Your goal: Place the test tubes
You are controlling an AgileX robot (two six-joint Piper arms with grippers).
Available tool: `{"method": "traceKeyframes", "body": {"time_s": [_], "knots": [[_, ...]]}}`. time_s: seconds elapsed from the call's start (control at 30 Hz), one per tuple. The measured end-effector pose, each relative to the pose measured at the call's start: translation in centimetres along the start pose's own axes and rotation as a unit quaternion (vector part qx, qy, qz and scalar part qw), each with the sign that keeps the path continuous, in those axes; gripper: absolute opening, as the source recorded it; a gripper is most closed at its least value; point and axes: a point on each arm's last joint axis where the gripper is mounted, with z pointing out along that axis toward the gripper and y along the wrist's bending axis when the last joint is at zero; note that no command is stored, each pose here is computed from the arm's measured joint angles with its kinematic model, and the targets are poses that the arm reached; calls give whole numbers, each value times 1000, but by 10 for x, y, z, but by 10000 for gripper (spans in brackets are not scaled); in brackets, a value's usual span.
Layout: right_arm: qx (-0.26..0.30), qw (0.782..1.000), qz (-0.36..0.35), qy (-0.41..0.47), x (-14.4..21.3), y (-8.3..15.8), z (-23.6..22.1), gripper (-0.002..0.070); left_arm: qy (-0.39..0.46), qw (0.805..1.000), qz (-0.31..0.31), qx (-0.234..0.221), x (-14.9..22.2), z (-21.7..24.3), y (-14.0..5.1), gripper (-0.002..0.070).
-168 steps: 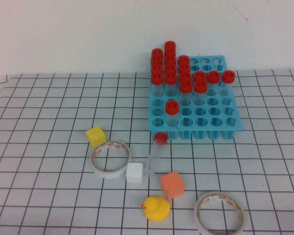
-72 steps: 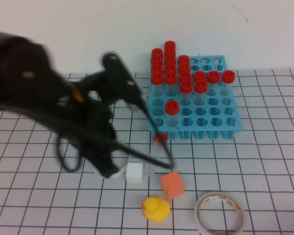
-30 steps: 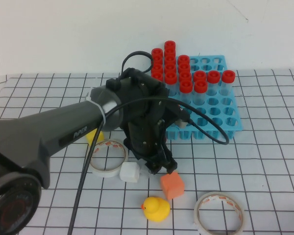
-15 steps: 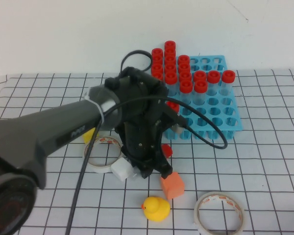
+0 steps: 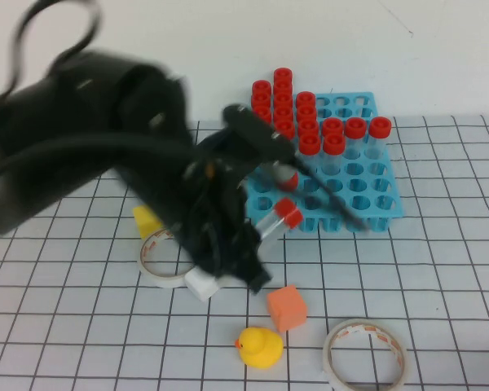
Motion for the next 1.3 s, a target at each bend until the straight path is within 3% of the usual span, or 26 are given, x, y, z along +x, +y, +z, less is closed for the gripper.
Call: {"method": "traceKeyframes", "body": {"time_s": [0.33, 0.5, 0.8, 1.13, 1.3], "knots": [[-89, 994, -61, 0, 1, 16, -1, -1, -102, 994, -48, 8, 99, -11, -28, 209], [-121, 988, -90, -24, -2, 22, -3, -1, -197, 974, -114, 10, 124, -5, -33, 209], [-161, 975, -148, -46, -9, 34, -4, -1, -356, 918, -167, -51, 117, -11, -18, 209], [-158, 962, -221, 10, -70, 71, 32, 0, -471, 855, -187, -109, 105, -30, -5, 209], [-233, 941, -231, 80, -96, 90, 73, 71, -507, 833, -197, -99, 101, -36, -4, 209]]}}
